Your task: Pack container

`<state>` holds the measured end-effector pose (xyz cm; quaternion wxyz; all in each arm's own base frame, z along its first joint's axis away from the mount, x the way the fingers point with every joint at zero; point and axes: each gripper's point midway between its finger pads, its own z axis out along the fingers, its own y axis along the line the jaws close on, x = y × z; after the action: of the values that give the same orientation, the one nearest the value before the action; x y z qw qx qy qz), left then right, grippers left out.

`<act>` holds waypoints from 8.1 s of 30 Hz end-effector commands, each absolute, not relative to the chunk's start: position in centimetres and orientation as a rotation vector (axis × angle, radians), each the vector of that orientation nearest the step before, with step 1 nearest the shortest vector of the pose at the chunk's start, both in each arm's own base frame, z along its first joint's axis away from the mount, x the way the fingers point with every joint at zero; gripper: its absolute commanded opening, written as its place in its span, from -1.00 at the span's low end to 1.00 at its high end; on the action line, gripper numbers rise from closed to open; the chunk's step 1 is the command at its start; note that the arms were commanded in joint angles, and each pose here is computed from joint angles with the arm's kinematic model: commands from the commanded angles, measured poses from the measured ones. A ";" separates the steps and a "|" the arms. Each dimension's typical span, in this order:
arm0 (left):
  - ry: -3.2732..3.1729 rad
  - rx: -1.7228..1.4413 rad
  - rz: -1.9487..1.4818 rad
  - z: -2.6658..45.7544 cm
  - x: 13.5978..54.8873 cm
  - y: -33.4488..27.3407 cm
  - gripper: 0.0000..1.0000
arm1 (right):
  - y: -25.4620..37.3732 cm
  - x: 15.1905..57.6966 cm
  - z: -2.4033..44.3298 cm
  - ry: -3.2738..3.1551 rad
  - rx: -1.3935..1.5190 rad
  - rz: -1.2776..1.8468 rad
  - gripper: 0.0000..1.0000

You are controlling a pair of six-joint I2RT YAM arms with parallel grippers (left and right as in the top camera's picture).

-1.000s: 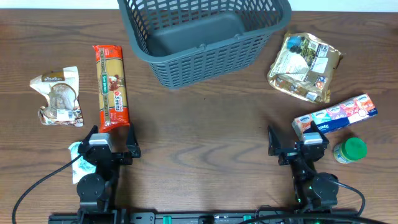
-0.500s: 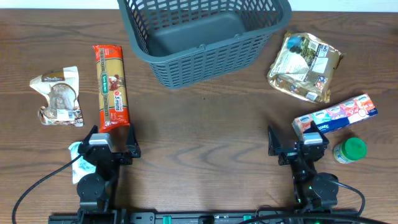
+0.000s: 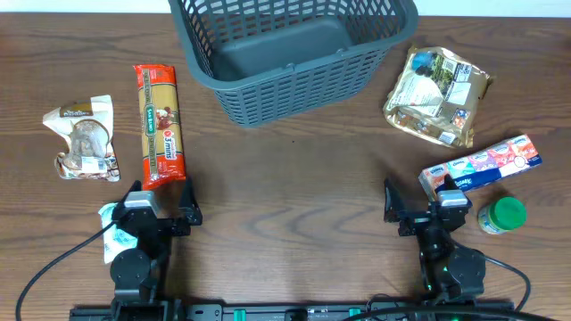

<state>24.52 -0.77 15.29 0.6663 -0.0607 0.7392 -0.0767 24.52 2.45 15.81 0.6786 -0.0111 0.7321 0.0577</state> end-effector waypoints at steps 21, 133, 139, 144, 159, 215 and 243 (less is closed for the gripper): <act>2.237 -0.109 -0.289 27.8 32.3 -3.5 0.97 | 4.2 33.2 28.2 2.107 -0.031 0.191 0.98; 2.623 0.043 -0.050 26.0 37.4 -11.1 -0.87 | 11.8 47.2 25.3 2.630 -0.410 0.338 -0.98; 2.608 -0.022 0.079 27.0 36.4 -8.8 -0.39 | 10.4 50.0 31.9 2.390 -0.393 0.242 -0.69; 2.557 -0.144 0.143 28.6 35.8 -6.1 -0.10 | 4.9 51.3 38.3 2.219 -0.093 -0.007 -0.61; 2.570 -0.319 0.178 29.2 34.0 -2.0 -0.09 | -6.3 52.5 36.9 2.210 0.299 0.129 -0.98; 2.579 -0.284 0.193 29.2 33.9 -2.0 -0.01 | 1.5 53.5 24.7 2.451 -0.166 0.376 -0.09; 2.397 -0.391 0.197 34.4 30.5 1.4 0.39 | -17.8 41.4 21.8 2.626 0.712 0.363 0.99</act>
<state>30.52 1.03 33.85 0.3388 -0.1482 0.9265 0.0699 40.12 -18.91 27.23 0.2486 0.2959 0.9202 0.0618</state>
